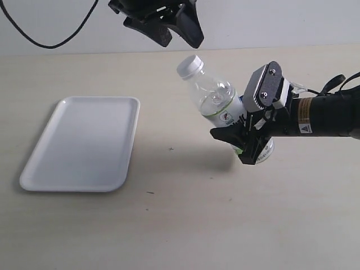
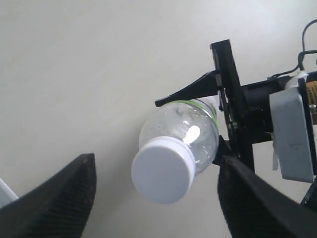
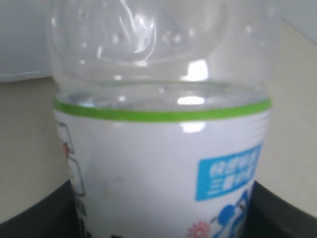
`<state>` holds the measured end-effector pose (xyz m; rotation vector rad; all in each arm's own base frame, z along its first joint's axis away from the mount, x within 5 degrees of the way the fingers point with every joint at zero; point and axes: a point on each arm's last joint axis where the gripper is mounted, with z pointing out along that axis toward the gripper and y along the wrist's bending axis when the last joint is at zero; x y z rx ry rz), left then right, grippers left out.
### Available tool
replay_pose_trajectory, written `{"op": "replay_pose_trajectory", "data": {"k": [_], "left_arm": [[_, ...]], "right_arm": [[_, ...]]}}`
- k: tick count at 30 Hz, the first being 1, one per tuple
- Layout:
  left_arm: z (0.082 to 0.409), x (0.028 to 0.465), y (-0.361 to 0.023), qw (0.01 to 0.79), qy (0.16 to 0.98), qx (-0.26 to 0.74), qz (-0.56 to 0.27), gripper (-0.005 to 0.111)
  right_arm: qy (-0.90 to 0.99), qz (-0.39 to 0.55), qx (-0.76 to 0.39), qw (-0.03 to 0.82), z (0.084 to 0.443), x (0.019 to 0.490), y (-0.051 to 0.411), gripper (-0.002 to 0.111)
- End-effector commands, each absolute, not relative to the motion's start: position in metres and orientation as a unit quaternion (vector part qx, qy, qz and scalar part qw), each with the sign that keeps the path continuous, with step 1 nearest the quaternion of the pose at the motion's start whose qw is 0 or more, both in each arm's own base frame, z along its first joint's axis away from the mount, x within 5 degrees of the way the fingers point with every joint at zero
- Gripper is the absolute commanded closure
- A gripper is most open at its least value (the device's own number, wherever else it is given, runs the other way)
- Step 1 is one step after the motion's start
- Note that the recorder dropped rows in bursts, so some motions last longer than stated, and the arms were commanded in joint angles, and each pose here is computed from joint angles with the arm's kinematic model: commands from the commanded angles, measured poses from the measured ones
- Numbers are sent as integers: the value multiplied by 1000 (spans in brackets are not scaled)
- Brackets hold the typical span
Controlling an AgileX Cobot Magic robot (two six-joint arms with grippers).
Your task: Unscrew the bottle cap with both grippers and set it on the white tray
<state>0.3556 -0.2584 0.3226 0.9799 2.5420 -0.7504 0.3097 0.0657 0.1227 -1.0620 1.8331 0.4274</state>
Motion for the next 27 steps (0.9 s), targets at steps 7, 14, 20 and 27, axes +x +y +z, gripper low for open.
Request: {"op": "replay_pose_trajectory", "data": {"k": [7, 14, 20, 27], "left_arm": [[322, 352, -262, 152, 881, 348, -283, 32], [322, 352, -262, 153, 879, 351, -283, 32], [322, 352, -262, 153, 879, 351, -283, 32], [317, 351, -262, 143, 882, 348, -284, 32]], "right_arm": [[744, 186, -399, 502, 129, 313, 66, 108], [727, 212, -385, 527, 114, 317, 70, 108], [726, 215, -374, 536, 108, 318, 70, 108], [722, 214, -378, 538, 109, 318, 70, 108]]}}
